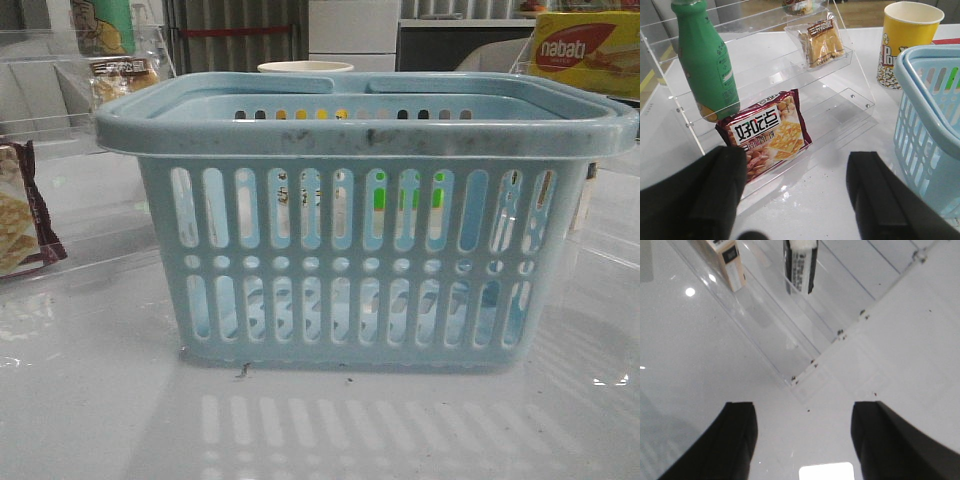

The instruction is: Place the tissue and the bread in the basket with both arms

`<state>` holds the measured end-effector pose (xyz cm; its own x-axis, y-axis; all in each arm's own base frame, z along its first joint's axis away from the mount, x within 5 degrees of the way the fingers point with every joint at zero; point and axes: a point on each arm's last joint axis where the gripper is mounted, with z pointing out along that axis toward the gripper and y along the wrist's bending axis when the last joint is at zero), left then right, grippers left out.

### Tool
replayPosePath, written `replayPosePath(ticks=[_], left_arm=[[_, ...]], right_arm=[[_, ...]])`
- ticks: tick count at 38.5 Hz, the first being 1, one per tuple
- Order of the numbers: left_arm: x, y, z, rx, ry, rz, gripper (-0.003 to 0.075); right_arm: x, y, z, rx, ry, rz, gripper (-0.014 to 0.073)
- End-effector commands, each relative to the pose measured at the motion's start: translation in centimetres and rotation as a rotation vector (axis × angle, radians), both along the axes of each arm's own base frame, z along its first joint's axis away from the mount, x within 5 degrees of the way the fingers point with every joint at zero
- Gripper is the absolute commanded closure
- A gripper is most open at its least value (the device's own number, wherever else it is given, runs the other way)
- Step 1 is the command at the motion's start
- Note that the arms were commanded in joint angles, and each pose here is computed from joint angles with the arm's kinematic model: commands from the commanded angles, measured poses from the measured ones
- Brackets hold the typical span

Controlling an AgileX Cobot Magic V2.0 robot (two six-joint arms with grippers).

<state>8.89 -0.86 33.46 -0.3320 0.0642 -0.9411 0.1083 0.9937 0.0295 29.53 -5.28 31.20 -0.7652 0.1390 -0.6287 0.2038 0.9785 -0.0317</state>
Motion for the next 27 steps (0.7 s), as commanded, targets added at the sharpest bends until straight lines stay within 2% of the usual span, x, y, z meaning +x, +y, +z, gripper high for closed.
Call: replayPosePath(ticks=[1,7,17,27], left_arm=[[0.3,-0.1,1.6,-0.022,-0.101,-0.004,0.0226],[0.3,-0.1,1.6,-0.022,-0.101,-0.004,0.0226],[0.3,-0.1,1.6,-0.022,-0.101,-0.004,0.0226],[0.3,-0.1,1.6,-0.022,-0.101,-0.004,0.0226]], right_arm=[[2.2,-0.5,2.1,-0.017,-0.114,-0.003,0.0075],[5.0,-0.8,1.8,0.012,-0.119,-0.008,0.0075],[9.3,-1.5,1.4,0.001,-0.202,-0.002,0.0075],[12.1,-2.3,0.0,-0.091,-0.231,0.030,0.0075]])
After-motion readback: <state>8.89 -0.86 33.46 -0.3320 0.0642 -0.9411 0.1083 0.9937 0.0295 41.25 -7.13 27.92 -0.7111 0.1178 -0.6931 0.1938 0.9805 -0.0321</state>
